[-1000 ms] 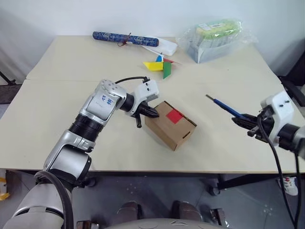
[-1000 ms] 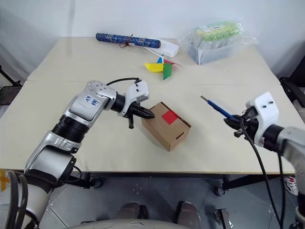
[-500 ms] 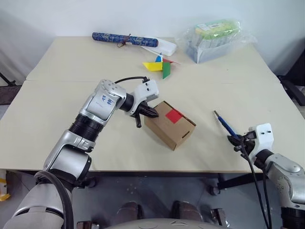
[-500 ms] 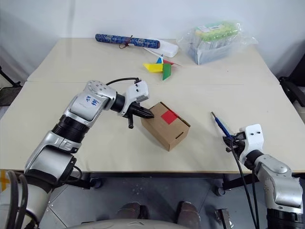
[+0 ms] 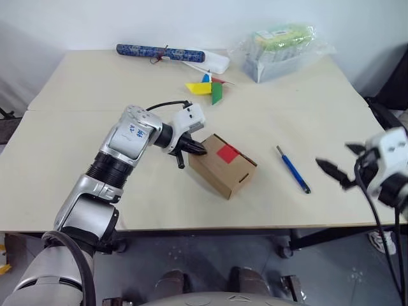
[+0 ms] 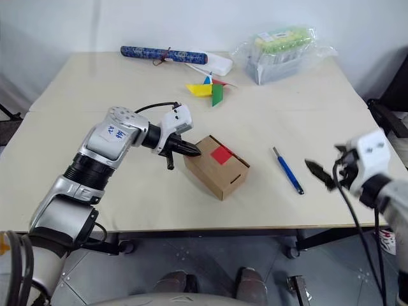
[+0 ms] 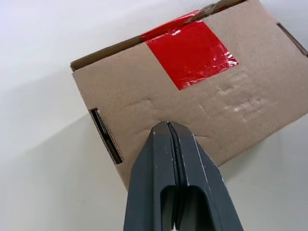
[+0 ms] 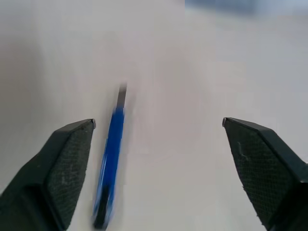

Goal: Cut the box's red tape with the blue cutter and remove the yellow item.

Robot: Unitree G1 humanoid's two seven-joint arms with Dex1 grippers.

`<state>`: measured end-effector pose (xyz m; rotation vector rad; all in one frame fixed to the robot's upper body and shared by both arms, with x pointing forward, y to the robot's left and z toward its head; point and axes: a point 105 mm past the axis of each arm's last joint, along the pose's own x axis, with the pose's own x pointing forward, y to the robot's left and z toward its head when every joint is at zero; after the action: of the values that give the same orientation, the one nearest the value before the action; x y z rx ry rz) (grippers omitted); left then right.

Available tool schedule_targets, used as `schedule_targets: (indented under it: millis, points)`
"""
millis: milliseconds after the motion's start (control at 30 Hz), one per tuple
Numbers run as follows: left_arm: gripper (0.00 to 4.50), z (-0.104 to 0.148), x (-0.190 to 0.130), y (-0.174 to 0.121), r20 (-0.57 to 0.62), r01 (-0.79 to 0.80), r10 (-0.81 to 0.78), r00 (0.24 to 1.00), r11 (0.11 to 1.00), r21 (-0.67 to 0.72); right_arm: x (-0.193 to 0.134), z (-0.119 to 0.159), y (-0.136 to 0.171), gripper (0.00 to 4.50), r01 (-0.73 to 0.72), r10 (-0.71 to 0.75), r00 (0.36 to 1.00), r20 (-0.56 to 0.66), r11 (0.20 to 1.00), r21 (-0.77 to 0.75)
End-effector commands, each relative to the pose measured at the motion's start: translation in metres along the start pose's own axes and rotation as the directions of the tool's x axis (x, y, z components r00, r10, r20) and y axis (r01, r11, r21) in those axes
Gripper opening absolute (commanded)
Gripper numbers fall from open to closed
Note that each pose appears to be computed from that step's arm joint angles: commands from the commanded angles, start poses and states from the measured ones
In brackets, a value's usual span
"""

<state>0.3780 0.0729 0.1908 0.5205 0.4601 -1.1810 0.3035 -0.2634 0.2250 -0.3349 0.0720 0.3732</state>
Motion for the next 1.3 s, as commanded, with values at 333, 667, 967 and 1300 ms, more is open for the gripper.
schedule_targets:
  millis: [333,667,967,1300]
  points:
    - [0.0,0.006,-0.069,0.008,0.003,-0.111,0.111,0.994,0.992,-0.059,0.09,-0.001,0.034,1.94,-0.382,0.349,0.905,-0.243,0.918,-0.104]
    - [0.0,-0.019,-0.052,-0.042,-0.099,0.029,-0.052,0.994,0.975,-0.223,0.119,-0.013,0.054,0.01,-0.521,0.456,0.828,-0.327,0.841,-0.148]
    - [0.0,-0.028,-0.008,-0.056,-0.09,0.094,-0.129,0.988,0.944,-0.316,0.118,-0.009,0.085,0.01,-0.595,0.533,0.784,-0.318,0.791,-0.143]
    - [0.0,-0.034,0.015,-0.027,-0.088,-0.004,-0.021,0.996,0.961,-0.276,0.09,-0.006,0.121,0.01,-0.672,0.614,0.72,-0.323,0.733,-0.106]
